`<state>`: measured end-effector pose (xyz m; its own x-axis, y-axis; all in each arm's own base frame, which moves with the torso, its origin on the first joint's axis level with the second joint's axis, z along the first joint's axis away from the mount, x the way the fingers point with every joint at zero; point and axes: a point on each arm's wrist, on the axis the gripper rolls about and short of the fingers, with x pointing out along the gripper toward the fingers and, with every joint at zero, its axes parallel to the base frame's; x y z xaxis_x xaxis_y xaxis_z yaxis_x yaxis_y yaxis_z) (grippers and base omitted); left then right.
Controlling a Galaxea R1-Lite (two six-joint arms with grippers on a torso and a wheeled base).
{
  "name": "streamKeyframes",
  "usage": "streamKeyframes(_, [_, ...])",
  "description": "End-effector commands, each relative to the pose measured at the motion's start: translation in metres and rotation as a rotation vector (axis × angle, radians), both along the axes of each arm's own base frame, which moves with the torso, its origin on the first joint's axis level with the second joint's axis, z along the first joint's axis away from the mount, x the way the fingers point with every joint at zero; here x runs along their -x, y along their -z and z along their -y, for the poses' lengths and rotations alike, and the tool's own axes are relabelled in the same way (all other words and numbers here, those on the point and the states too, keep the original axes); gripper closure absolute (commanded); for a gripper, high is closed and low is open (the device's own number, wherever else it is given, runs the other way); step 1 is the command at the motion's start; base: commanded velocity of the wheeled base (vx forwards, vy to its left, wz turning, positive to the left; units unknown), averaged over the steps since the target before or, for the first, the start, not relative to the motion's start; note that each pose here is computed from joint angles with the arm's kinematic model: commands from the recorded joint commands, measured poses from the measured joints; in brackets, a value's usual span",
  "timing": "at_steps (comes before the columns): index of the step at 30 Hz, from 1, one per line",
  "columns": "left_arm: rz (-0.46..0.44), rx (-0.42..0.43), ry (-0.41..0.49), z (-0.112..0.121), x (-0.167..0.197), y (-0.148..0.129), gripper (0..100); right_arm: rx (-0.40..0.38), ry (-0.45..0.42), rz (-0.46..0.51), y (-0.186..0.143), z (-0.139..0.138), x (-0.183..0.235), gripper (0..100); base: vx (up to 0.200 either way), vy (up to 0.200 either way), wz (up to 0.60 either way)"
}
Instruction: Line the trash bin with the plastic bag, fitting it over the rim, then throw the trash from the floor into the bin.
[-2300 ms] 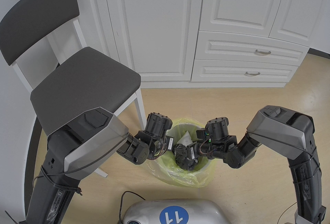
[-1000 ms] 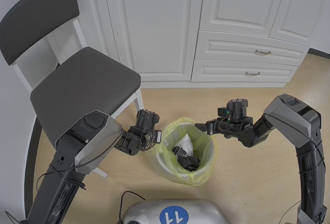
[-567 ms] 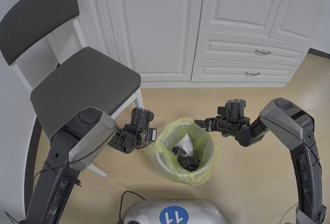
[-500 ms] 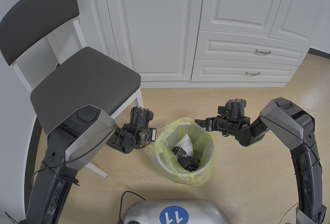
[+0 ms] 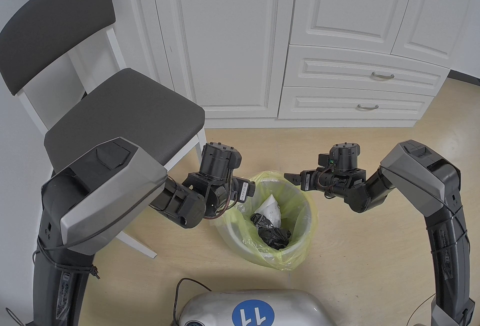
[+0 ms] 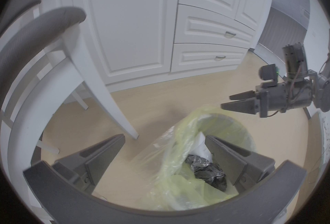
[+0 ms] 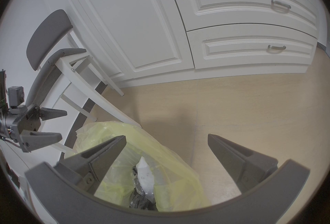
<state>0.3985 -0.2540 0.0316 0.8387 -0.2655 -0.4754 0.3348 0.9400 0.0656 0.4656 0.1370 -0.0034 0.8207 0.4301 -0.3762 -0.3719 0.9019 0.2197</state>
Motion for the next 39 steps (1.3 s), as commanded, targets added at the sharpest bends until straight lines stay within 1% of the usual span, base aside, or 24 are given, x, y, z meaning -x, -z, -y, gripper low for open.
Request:
streamKeyframes(1, [0.012, -0.007, 0.027, 0.01, 0.002, 0.0, 0, 0.001, 0.0, -0.002, 0.001, 0.0, 0.0, 0, 0.0, 0.0, 0.0])
streamKeyframes(2, [0.011, -0.009, 0.028, 0.011, 0.002, 0.001, 0, 0.001, 0.0, -0.004, 0.001, 0.0, 0.0, 0, 0.0, 0.0, 0.0])
streamKeyframes(4, [0.007, -0.038, 0.039, 0.014, -0.005, 0.015, 0, 0.002, 0.0, -0.007, 0.004, 0.0, 0.0, 0, 0.0, 0.0, 0.0])
streamKeyframes(8, [0.006, -0.078, 0.048, 0.017, -0.015, 0.033, 0, 0.002, 0.0, -0.007, 0.006, -0.001, -0.002, 0, 0.0, 0.0, 0.0])
streamKeyframes(12, [0.025, -0.104, 0.054, 0.021, -0.029, 0.047, 0, 0.002, 0.006, -0.007, 0.008, 0.002, -0.003, 0, 0.0, 0.0, 0.0])
streamKeyframes(16, [0.028, -0.105, 0.042, 0.024, -0.042, 0.05, 0, 0.001, 0.009, -0.002, 0.009, 0.003, -0.006, 0, 0.0, 0.0, 0.0])
streamKeyframes(21, [0.045, -0.096, 0.025, 0.021, -0.052, 0.049, 0, -0.001, 0.02, 0.002, 0.01, 0.008, -0.009, 0, 0.0, 0.0, 0.0])
streamKeyframes(25, [0.063, -0.094, -0.009, 0.01, -0.063, 0.042, 0, -0.001, 0.027, 0.002, 0.011, 0.012, -0.011, 0, 0.0, 0.0, 0.0])
streamKeyframes(29, [0.049, -0.1, -0.039, -0.001, -0.077, 0.04, 0, -0.003, 0.029, 0.006, 0.012, 0.012, -0.013, 0, 0.0, 0.0, 0.0])
streamKeyframes(33, [0.054, -0.096, -0.048, 0.0, -0.087, 0.045, 0, -0.003, 0.034, 0.003, 0.014, 0.014, -0.014, 0, 0.0, 0.0, 0.0])
streamKeyframes(35, [0.007, -0.12, -0.049, -0.003, -0.087, 0.062, 0, -0.003, 0.035, 0.003, 0.014, 0.015, -0.014, 0, 0.0, 0.0, 0.0])
streamKeyframes(39, [-0.005, -0.124, -0.05, -0.003, -0.086, 0.071, 0, -0.003, 0.043, 0.004, 0.016, 0.018, -0.017, 0, 0.0, 0.0, 0.0])
